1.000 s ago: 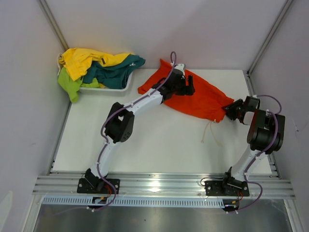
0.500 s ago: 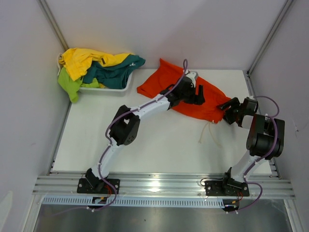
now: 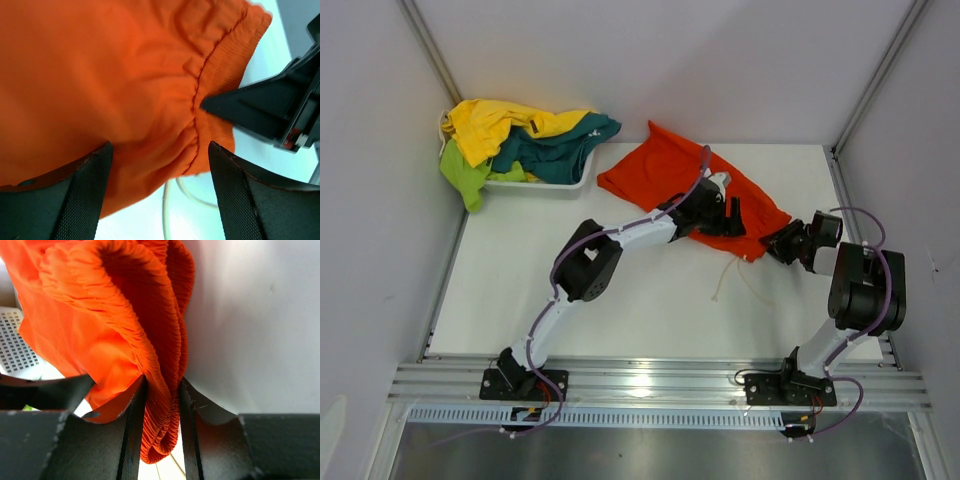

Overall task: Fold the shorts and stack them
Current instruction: Fold the shorts

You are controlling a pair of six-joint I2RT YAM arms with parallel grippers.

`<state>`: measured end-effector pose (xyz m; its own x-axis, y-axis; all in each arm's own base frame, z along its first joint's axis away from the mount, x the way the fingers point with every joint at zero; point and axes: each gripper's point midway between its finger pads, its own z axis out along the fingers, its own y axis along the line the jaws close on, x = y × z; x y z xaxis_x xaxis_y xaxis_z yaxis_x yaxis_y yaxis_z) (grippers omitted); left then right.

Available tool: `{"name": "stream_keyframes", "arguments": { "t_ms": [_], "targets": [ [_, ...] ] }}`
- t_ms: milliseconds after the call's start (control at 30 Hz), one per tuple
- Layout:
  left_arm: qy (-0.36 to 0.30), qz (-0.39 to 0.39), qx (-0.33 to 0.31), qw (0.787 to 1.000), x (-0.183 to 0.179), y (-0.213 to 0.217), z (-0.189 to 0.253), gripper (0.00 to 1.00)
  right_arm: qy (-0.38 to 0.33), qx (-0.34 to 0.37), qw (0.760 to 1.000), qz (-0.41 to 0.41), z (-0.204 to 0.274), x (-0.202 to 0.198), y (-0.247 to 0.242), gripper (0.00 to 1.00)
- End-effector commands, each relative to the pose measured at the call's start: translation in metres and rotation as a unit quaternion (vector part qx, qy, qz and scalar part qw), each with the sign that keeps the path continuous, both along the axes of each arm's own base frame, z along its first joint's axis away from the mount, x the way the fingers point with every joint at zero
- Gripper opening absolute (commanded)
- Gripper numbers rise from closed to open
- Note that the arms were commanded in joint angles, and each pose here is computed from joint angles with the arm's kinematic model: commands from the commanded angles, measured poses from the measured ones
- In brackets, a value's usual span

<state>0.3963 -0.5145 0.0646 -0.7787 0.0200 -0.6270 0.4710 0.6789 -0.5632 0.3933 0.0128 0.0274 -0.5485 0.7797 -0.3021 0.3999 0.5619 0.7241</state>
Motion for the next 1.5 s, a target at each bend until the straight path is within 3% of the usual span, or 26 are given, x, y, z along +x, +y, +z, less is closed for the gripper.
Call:
{"name": "stream_keyframes", "arguments": {
  "t_ms": [0,367,600,767,800,900,1100,1233,1300,1333,1467],
  "targets": [
    [-0.014,-0.011,-0.066,0.998,0.006,-0.019,0.044,0.78,0.002,-0.006,1.000,0.015,0.003,-0.011,0.008,0.34],
    [0.022,-0.004,-0.011,1.000,0.001,-0.008,0.003,0.75,-0.021,-0.003,0.999,0.034,0.021,-0.011,0.025,0.36],
    [0.038,-0.003,-0.017,0.999,-0.007,-0.005,-0.009,0.73,-0.039,0.008,0.999,0.037,0.029,-0.005,0.031,0.32],
    [0.059,-0.002,-0.035,0.998,-0.017,-0.005,-0.017,0.71,-0.041,-0.001,0.999,0.034,0.039,-0.001,0.029,0.12],
    [0.063,-0.005,-0.039,0.997,-0.019,-0.005,-0.016,0.71,-0.033,-0.005,0.999,0.033,0.038,-0.003,0.028,0.02],
    [0.074,-0.004,-0.040,0.996,-0.023,-0.005,-0.019,0.69,-0.020,-0.020,0.999,0.029,0.040,-0.003,0.024,0.00],
    [0.051,0.025,-0.065,0.996,-0.020,-0.002,0.008,0.69,0.031,-0.073,0.996,0.027,0.042,-0.014,0.009,0.00],
    [0.016,0.028,-0.082,0.996,0.003,0.004,0.062,0.73,0.047,-0.099,0.994,0.020,0.048,-0.023,0.000,0.00],
    [0.039,0.040,-0.057,0.997,0.015,0.025,0.061,0.74,0.066,-0.110,0.992,0.019,0.049,-0.032,-0.004,0.00],
    [0.027,0.034,-0.069,0.997,0.023,0.025,0.083,0.75,0.072,-0.122,0.990,0.012,0.050,-0.034,-0.009,0.00],
    [-0.008,0.088,-0.050,0.995,0.060,0.080,0.098,0.76,0.143,-0.168,0.975,-0.013,0.051,-0.061,-0.031,0.00]
  ]
}}
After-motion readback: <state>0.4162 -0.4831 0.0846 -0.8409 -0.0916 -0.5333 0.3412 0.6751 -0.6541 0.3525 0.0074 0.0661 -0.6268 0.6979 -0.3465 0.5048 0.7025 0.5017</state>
